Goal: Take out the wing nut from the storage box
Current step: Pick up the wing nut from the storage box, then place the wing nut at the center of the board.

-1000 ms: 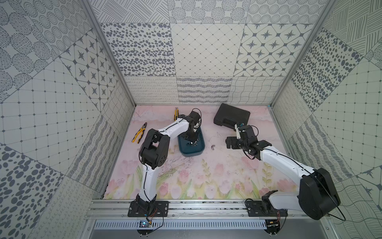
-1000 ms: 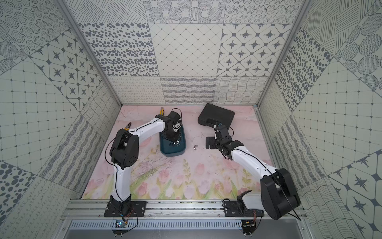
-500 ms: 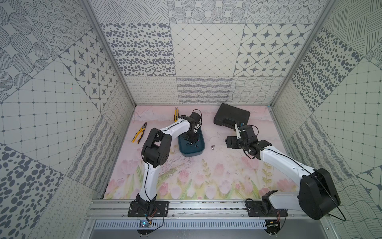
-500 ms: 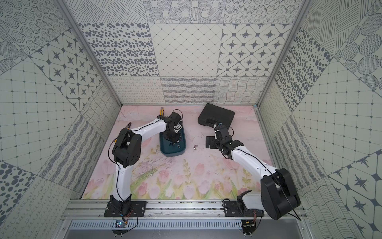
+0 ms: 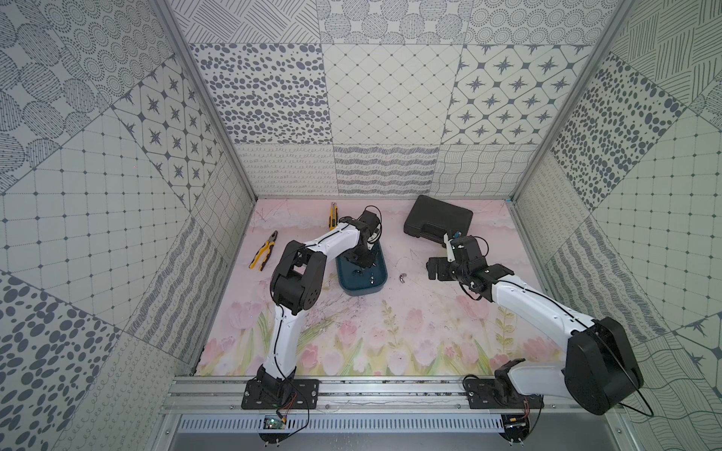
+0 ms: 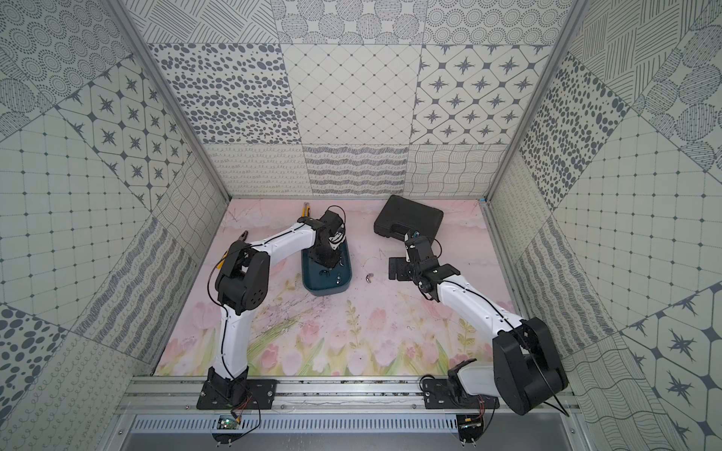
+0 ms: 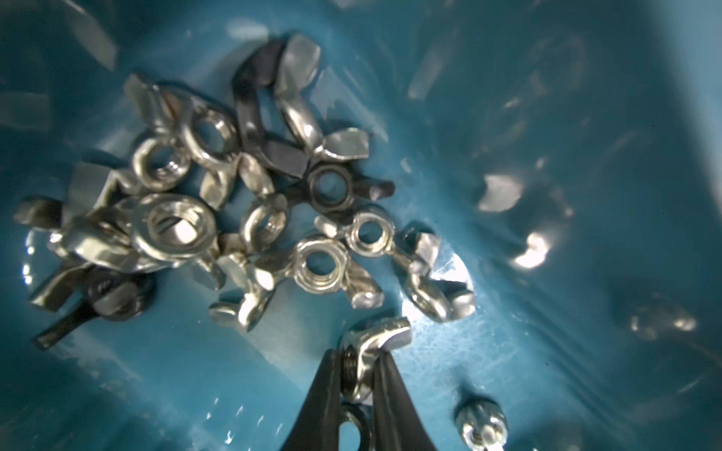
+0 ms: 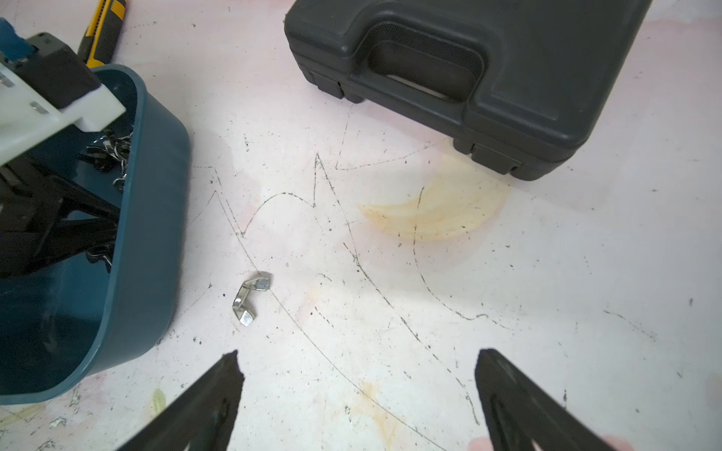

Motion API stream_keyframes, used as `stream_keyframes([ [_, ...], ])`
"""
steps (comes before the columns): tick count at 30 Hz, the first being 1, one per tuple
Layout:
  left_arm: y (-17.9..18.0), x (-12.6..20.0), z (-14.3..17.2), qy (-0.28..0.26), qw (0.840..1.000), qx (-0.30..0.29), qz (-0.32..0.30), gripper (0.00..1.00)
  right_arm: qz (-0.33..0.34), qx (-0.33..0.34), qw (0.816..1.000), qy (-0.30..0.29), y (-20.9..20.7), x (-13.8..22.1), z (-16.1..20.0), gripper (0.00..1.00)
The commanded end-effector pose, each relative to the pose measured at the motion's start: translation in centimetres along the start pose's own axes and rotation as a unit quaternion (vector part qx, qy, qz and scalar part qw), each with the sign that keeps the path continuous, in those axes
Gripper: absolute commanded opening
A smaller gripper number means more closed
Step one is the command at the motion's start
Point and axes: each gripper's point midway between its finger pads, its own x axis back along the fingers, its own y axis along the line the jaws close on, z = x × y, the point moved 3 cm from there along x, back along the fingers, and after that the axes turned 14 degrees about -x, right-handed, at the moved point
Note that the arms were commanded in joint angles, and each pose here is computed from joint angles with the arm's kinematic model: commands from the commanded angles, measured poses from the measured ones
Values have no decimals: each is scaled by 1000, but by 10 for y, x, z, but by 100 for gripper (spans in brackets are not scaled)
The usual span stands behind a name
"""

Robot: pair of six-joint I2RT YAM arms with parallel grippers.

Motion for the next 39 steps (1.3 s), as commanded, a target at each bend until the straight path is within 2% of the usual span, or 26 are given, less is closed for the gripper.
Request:
stream_keyframes([
  [1, 8, 23, -6, -28, 999, 16, -20, 8, -11, 3, 1000, -16, 9, 3, -9, 97],
  [9, -1, 75, -11, -77, 995, 49, -29, 4, -3, 1, 1000, -21, 6, 3, -10, 97],
  [16, -64, 105, -32, -97, 994, 24, -36, 2, 21, -30, 999, -40, -12, 6, -22, 97],
  [23, -129, 79, -52, -103, 992, 68, -17, 2, 45, -81, 994, -57, -52, 19, -29, 97],
  [27, -150, 57, -59, -92, 992, 87, -17, 3, 49, -84, 993, -60, -60, 24, -29, 97],
  [33, -162, 33, -64, -92, 987, 131, -17, 3, 49, -85, 994, -51, -62, 21, -26, 97],
  [39, -166, 15, -65, -80, 986, 146, -21, 5, 48, -86, 994, -45, -63, 18, -24, 97],
])
